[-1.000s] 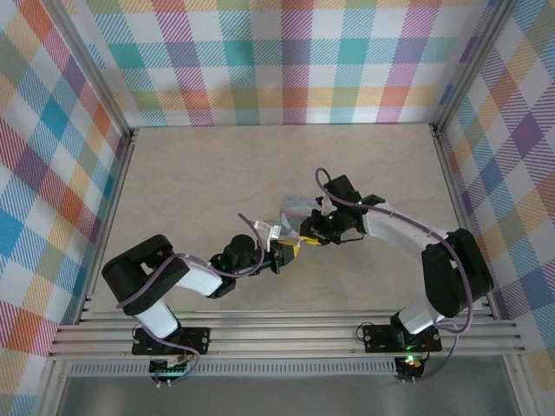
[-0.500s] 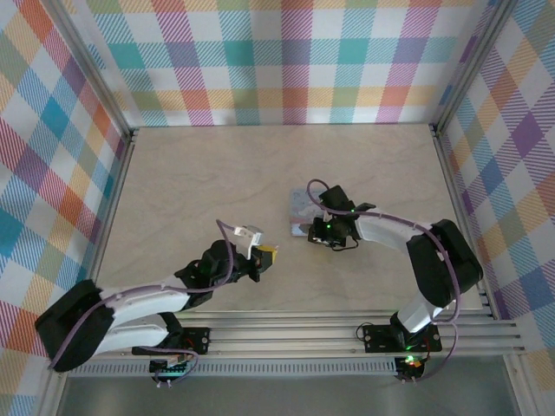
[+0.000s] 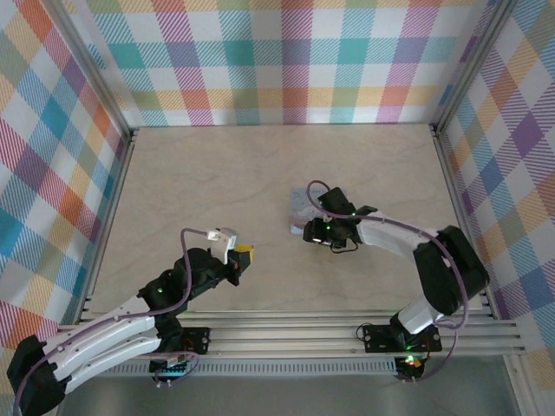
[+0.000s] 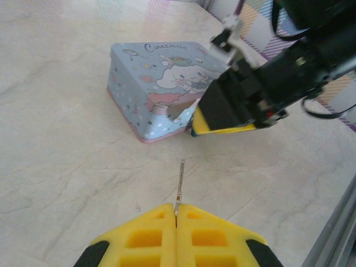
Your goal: Unlock the padlock with the key
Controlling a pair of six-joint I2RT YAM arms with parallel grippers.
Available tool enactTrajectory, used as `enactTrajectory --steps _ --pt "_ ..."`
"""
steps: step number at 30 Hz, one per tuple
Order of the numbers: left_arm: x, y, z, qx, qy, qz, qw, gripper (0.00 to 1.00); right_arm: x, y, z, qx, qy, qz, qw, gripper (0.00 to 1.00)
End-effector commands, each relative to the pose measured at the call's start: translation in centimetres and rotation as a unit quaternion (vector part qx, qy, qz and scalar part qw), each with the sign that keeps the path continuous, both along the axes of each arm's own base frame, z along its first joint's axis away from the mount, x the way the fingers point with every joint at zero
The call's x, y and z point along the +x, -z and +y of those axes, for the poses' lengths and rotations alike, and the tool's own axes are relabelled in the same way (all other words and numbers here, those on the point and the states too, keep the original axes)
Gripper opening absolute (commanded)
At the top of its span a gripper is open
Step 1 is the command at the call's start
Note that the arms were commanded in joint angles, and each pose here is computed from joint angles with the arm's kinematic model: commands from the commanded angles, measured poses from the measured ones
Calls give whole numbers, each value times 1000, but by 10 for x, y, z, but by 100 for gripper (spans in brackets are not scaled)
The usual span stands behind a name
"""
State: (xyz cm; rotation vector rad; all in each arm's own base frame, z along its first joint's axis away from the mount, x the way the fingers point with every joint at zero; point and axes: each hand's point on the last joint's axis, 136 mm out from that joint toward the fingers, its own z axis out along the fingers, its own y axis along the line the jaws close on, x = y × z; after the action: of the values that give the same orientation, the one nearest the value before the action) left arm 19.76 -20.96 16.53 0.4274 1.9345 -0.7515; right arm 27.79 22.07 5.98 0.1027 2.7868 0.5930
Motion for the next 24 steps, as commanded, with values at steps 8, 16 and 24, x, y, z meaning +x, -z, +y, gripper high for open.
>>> enactTrajectory --steps 8,16,24 --pt "11 -40 -1 78 15 -64 995 0 -38 -114 5 121 -1 -68 990 50" --pt "23 -66 -45 126 64 -100 985 0 -60 -179 45 258 -8 -80 963 53" --pt "27 -70 -86 148 80 -126 978 0 -67 -192 78 301 -19 -70 951 49"
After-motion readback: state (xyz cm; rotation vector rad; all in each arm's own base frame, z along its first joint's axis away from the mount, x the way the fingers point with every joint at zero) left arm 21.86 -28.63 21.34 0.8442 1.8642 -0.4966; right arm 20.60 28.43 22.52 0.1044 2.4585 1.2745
